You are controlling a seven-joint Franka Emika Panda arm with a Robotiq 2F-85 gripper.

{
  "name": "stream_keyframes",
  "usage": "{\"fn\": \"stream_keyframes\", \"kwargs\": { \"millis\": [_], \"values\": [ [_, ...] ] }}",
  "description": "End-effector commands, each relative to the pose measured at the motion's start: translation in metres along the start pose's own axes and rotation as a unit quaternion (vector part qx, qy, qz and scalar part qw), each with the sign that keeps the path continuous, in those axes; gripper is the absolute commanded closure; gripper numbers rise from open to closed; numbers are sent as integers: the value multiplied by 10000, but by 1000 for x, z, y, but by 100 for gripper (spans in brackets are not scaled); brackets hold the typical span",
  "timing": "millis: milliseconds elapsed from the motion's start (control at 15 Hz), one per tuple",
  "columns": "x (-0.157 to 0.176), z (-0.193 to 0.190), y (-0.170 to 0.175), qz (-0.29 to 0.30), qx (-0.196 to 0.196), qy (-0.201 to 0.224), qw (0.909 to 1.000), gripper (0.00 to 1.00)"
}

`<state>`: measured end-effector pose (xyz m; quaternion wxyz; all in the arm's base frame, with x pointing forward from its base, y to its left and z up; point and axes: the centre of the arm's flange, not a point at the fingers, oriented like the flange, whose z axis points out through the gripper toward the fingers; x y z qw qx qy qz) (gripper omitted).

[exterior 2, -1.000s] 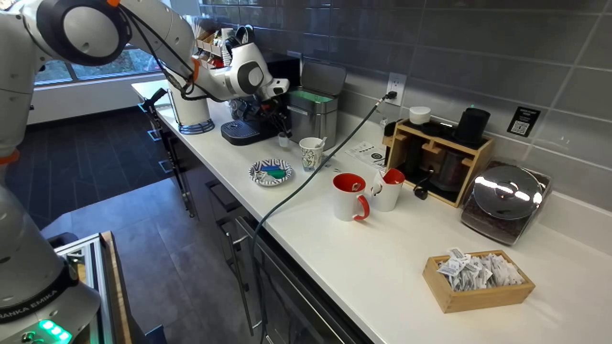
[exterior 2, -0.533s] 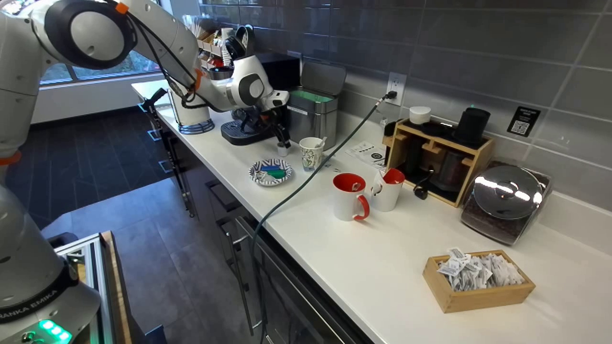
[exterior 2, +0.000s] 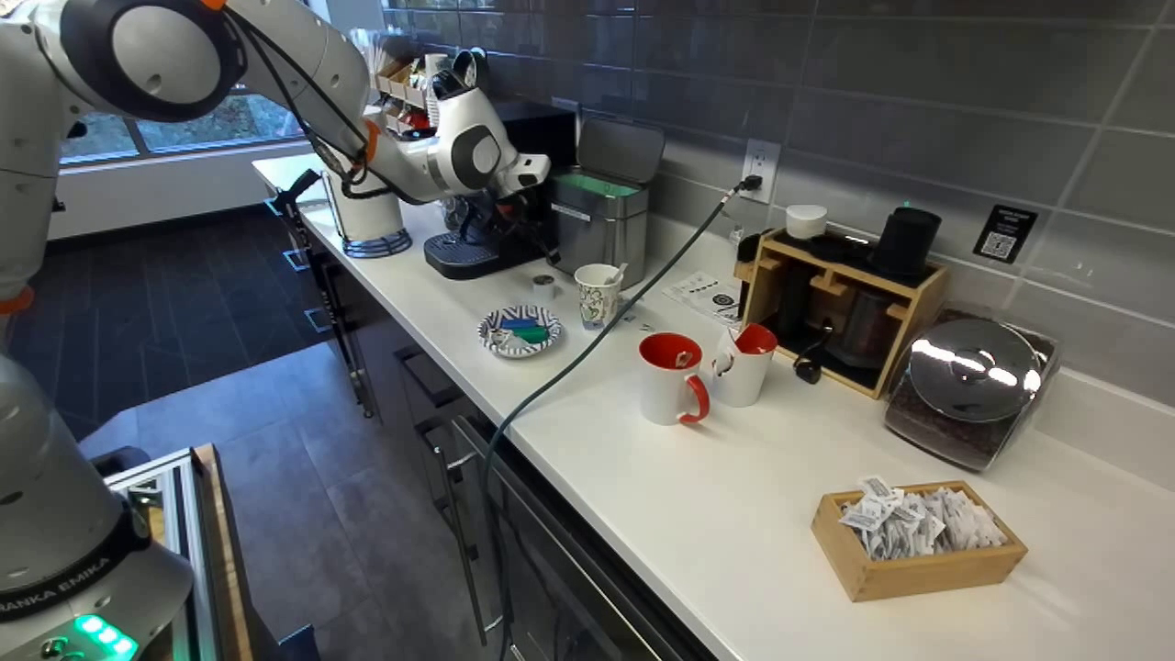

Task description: Pick up the small cup from the coffee marker and put it on the counter

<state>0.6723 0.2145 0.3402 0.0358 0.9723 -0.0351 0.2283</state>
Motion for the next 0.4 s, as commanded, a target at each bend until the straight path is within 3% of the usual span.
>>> {"fn": "stream_keyframes", "kwargs": {
  "millis": [0, 133, 267, 333],
  "values": [
    [-32, -49, -5, -395, 680, 531, 9955, 0],
    [-52, -68, -19, -850, 1103, 670, 9880, 1],
    [-79, -79, -27, -808, 1312, 629, 9861, 0],
    [-45, -63, -39, -748, 1123, 667, 9886, 0]
  ]
}}
